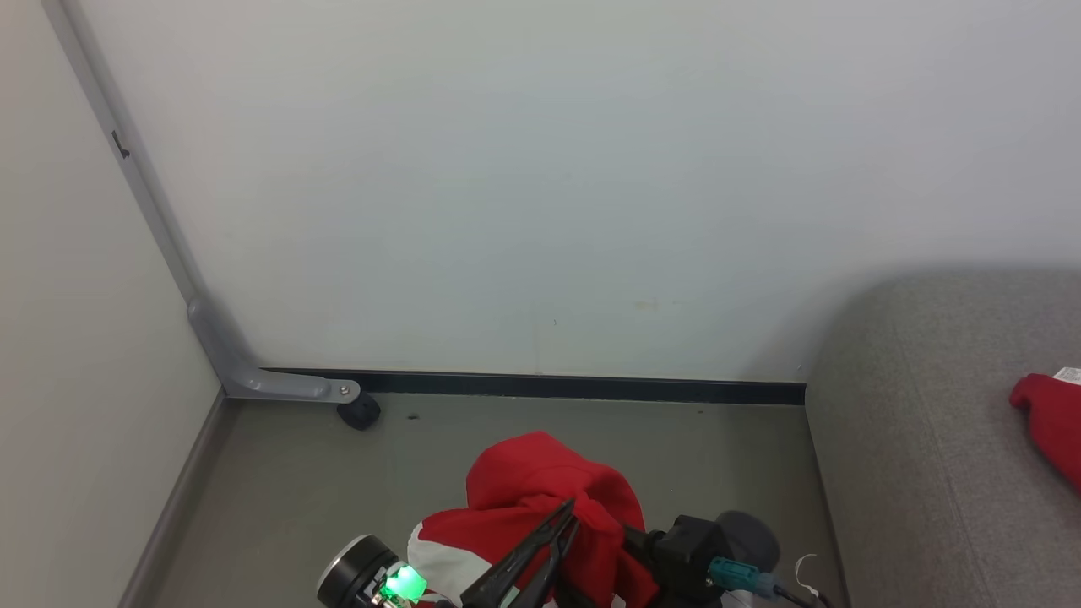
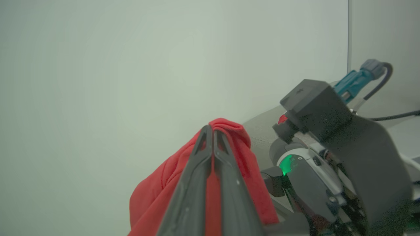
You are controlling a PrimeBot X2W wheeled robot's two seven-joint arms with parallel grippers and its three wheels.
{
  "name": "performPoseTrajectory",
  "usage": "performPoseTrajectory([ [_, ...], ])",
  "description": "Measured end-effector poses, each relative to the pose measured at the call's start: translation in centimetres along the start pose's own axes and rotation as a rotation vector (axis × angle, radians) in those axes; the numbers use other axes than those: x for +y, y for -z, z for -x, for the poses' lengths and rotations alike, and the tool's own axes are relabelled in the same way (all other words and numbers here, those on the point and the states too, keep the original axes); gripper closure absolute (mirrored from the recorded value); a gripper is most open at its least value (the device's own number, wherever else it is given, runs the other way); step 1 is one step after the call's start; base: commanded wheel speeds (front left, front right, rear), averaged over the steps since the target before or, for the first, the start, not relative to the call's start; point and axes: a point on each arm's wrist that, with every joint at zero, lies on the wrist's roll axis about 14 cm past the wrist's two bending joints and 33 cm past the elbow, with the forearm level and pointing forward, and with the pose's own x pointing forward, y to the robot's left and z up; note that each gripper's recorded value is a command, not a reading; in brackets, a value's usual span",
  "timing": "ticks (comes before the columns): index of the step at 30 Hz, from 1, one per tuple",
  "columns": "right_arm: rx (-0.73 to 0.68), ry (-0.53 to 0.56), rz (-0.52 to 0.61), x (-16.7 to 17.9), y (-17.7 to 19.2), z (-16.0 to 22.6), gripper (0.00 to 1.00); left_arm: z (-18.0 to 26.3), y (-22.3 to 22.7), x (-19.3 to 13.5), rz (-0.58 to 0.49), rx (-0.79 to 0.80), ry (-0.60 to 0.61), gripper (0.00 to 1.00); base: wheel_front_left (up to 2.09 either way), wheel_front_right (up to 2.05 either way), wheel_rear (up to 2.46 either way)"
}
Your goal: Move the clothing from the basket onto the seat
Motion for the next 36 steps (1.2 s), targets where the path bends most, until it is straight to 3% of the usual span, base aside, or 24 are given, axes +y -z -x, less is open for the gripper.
performPoseTrajectory([
  [8,-0.017,0.029,-0.04,-0.3,0.0,-0.7,0.0,0.1,-0.2,-1.2,0.027,-0.008,0.04,1.0,0.0,0.0,0.0],
  [9,-0.017,0.036,-0.039,-0.6,0.0,-0.8,0.93,0.1,-0.2,-1.2,0.032,-0.007,0.041,1.0,0.0,0.0,0.0],
  [10,-0.019,0.046,-0.036,-0.9,-0.1,-0.8,1.0,0.1,-0.2,-1.2,0.031,-0.007,0.043,1.0,0.0,0.0,0.0],
  [26,-0.074,0.159,-0.094,-3.7,-1.1,-1.0,1.0,0.4,-0.3,0.0,0.032,-0.005,0.012,1.0,0.0,0.0,0.0],
  [36,-0.191,0.24,-0.152,-5.9,-4.3,-0.6,1.0,0.5,0.3,1.6,0.047,0.01,-0.047,1.0,0.0,0.0,0.0],
])
